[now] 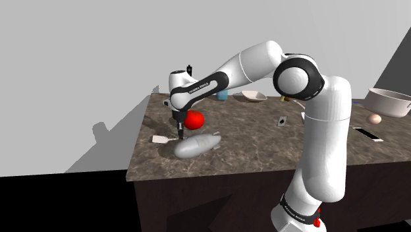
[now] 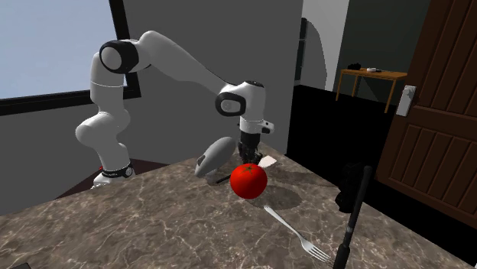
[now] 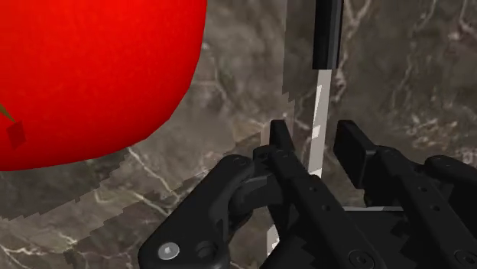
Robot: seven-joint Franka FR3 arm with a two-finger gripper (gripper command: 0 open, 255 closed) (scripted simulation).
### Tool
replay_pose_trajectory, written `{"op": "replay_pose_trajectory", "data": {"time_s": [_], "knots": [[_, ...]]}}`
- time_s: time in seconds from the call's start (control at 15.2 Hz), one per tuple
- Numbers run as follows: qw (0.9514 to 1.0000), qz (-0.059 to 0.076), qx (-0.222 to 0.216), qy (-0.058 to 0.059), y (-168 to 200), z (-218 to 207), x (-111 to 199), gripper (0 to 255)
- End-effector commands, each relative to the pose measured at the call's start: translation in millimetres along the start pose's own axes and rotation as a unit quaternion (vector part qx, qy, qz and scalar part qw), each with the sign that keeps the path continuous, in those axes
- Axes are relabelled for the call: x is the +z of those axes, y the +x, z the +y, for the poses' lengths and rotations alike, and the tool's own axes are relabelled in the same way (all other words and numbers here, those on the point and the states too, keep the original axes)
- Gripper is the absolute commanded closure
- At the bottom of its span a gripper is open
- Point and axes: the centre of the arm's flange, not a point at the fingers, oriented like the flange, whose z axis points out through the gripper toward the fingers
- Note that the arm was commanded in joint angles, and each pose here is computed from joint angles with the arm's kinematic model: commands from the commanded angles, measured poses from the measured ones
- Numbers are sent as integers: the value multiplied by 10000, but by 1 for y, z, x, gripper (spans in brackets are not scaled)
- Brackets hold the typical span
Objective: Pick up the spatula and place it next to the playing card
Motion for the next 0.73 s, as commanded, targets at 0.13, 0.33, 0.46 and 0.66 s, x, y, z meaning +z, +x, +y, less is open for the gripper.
{"op": "replay_pose_trajectory", "data": {"time_s": [0.13, 0.33, 0.46, 0.66], "knots": [[9999, 15, -118, 16, 29, -5, -25, 0], [9999, 16, -124, 17, 30, -5, -16, 0], [9999, 16, -124, 17, 30, -5, -5, 0], [9999, 16, -124, 17, 30, -5, 13, 0]]}}
